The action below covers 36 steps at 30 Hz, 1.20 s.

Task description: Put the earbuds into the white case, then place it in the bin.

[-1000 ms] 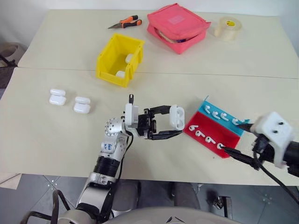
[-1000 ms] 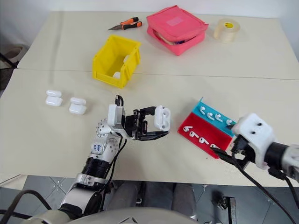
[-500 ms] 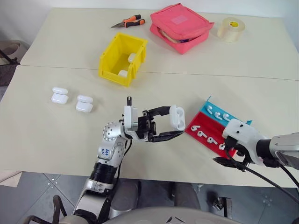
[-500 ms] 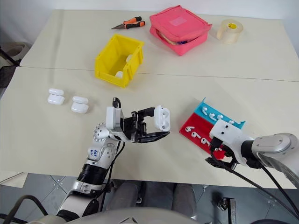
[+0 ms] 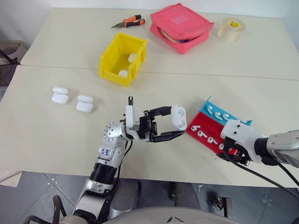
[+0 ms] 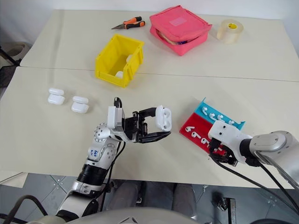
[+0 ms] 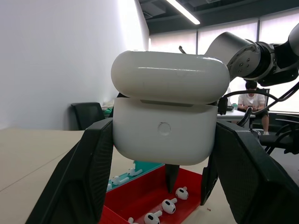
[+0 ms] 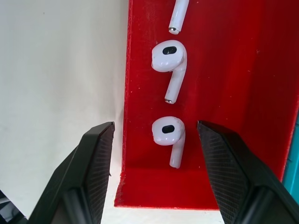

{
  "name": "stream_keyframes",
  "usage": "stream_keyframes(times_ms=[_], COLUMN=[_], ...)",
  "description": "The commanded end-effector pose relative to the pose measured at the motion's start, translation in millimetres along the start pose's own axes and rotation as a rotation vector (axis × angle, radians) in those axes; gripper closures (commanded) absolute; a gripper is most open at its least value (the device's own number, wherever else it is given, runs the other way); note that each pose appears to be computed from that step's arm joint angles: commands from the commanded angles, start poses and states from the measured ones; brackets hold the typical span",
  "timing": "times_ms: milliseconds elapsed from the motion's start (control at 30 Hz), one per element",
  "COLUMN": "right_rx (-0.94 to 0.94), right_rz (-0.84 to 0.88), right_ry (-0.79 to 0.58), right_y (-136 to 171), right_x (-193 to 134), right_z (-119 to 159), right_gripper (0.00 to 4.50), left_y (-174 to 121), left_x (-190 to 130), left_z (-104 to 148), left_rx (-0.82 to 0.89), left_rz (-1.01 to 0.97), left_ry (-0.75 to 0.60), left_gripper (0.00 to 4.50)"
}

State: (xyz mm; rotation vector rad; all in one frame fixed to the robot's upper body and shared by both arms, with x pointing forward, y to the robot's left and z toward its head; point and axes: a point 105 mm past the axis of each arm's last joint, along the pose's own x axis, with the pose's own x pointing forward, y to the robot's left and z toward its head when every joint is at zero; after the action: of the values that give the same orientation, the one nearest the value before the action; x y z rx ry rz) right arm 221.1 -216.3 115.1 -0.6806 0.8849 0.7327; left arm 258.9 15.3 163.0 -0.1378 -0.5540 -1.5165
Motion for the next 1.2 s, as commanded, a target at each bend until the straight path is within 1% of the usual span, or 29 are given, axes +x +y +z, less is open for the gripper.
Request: stream_keyframes(times_ms=[33,167,267,333,733,833,867,1000,1133,1200], right_rx=[-0.045,-0.051,-0.052,-0.052,-0.064,-0.071,-0.072,-0.064,-0.062,-0.07], right_rz=[-0.001,0.002,0.003,0.006,0.024,0.024,0.023,0.008,-0.005,-0.02], right_ry=[0.007,0.006,0.004,0.003,-0.003,-0.017,-0.022,-0.039,-0.154,-0.308], right_y=[1,1,1,2,6,7,7,7,8,7], right_x=[-2,-1,0,0,3,4,4,3,-10,-22], right_z=[1,1,0,0,0,3,3,6,20,34], right_gripper=[1.64,1.64,2.26,2.92,2.92,3.49,3.77,3.77,3.77,3.77], left_y=[-2,-2,-2,-2,-4,-4,-4,-4,0,4], left_x=[5,4,4,4,4,3,3,0,-4,-6], left_z=[11,11,11,11,11,12,12,12,12,11], left_rx=[0.029,0.027,0.026,0.025,0.02,0.022,0.022,0.01,-0.002,-0.01], left_rz=[-0.026,-0.029,-0.031,-0.032,-0.036,-0.038,-0.038,-0.044,-0.053,-0.052], left_ry=[-0.034,-0.034,-0.033,-0.032,-0.03,-0.029,-0.029,-0.023,-0.013,-0.004], left_gripper=[1.69,1.69,1.69,1.69,1.69,1.69,1.69,1.69,1.69,1.69])
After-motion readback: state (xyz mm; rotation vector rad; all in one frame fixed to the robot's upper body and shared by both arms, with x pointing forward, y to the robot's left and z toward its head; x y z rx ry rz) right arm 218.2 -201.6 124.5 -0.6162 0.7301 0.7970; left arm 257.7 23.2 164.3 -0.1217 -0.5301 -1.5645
